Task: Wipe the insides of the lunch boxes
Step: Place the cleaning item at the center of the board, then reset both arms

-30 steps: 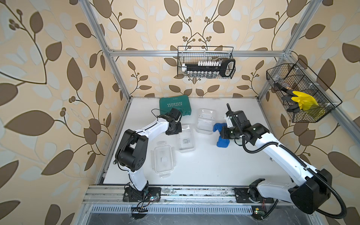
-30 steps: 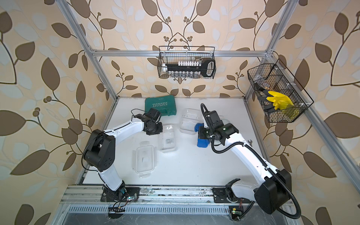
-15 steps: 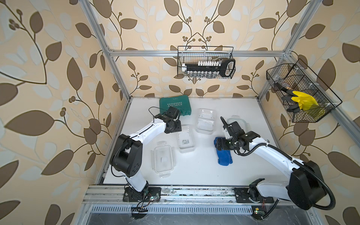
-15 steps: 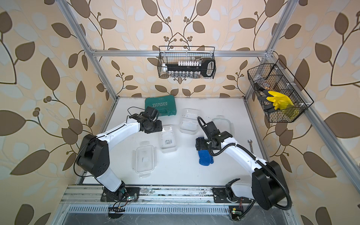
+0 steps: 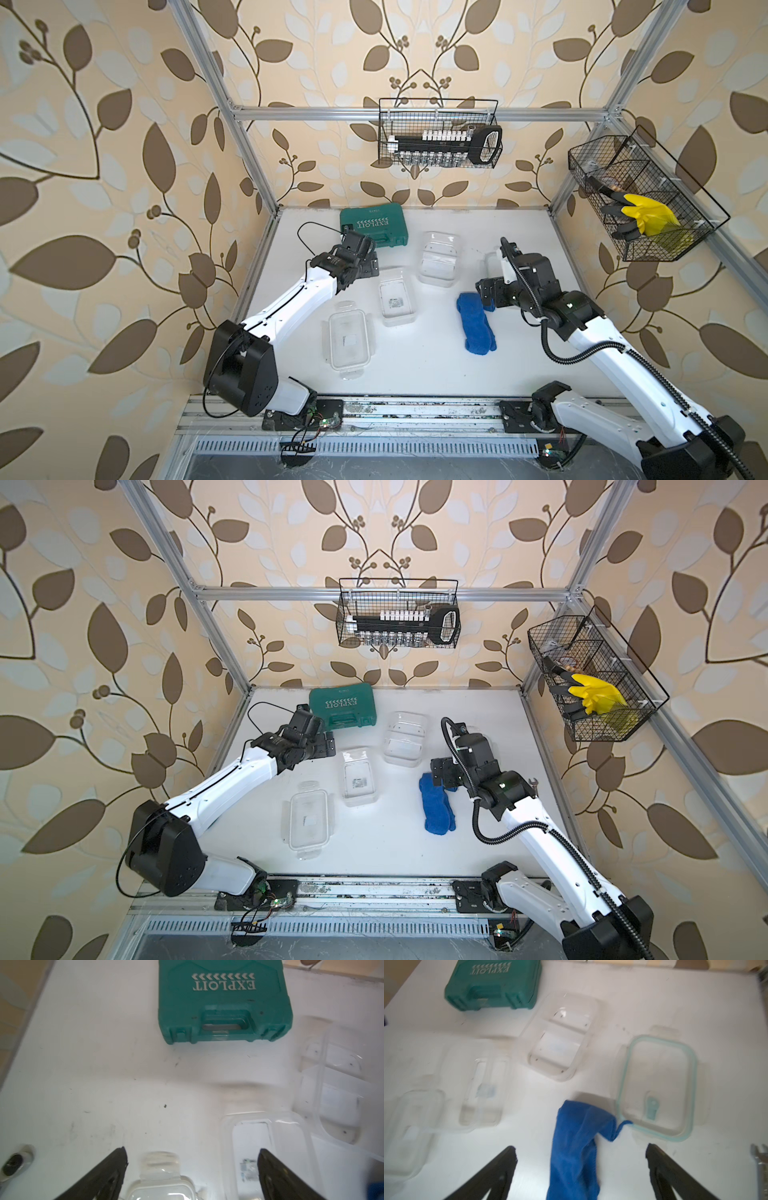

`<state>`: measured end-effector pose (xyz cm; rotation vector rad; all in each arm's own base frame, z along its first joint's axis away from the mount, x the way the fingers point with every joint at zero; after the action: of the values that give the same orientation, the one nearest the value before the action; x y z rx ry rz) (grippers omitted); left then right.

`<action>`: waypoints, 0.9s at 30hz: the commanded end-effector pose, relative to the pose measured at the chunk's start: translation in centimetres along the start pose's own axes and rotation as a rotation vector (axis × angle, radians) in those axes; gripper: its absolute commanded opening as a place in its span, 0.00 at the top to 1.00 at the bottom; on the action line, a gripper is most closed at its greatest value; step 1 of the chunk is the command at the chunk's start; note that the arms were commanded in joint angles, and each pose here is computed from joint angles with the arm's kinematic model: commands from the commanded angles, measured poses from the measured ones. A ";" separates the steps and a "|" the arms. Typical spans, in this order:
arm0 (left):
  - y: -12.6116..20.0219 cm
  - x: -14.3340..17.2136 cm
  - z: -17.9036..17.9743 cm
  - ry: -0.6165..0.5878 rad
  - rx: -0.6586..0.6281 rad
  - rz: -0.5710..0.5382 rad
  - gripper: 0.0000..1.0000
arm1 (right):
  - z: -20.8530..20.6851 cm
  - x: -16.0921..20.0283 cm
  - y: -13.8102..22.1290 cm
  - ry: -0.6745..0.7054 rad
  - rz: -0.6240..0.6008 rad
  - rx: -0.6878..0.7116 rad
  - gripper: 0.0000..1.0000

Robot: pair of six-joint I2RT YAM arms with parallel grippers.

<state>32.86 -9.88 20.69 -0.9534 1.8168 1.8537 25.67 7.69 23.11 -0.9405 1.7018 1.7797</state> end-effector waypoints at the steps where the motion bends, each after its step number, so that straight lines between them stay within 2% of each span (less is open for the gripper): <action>1: 0.6 -1.7 3.1 -0.079 -0.184 -0.232 0.01 | -3.2 0.0 -2.8 0.086 -0.180 0.230 0.02; 5: -0.4 -0.9 4.8 -0.164 -0.315 -0.306 0.01 | -7.5 2.3 -6.8 -0.029 -0.257 0.399 0.02; 7: -1.3 -0.4 4.1 -0.235 -0.273 -0.306 0.01 | -8.6 3.2 -8.3 -0.072 -0.290 0.414 0.02; 8: -1.8 -0.1 3.6 -0.259 -0.231 -0.309 0.01 | -8.5 3.2 -9.0 -0.092 -0.326 0.377 0.02; 9: -2.3 0.2 3.2 -0.282 -0.204 -0.317 0.01 | -7.9 3.4 -9.9 -0.057 -0.333 0.324 0.02; 11: -3.2 0.7 3.1 -0.329 -0.204 -0.331 0.01 | -7.8 3.2 -11.3 -0.011 -0.321 0.323 0.05; 12: -3.6 1.0 3.1 -0.349 -0.211 -0.340 0.01 | -7.8 3.1 -11.5 -0.008 -0.308 0.339 0.05; 15: -4.7 2.3 3.0 -0.345 -0.173 -0.370 0.01 | -9.6 4.7 -11.8 -0.095 -0.398 0.383 0.03; 20: -5.1 5.0 4.2 -0.276 -0.132 -0.489 0.01 | -9.9 5.3 -12.0 -0.113 -0.390 0.377 0.03; 27: -4.4 5.9 3.8 -0.340 -0.032 -0.537 0.01 | -9.8 5.3 -12.2 -0.104 -0.379 0.376 0.02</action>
<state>29.96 -5.99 10.11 -0.8542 1.2246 1.7623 32.49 -1.52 10.53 -0.8903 1.6414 1.2088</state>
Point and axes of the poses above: each gripper's point midway between its finger pads, its own y axis back along the fingers, its own z axis along the line the jaws close on, x = y × z, the point moved 5 cm from there along y, back along the fingers, and after that the axes turned 3 degrees about y, right-handed, at the moved point
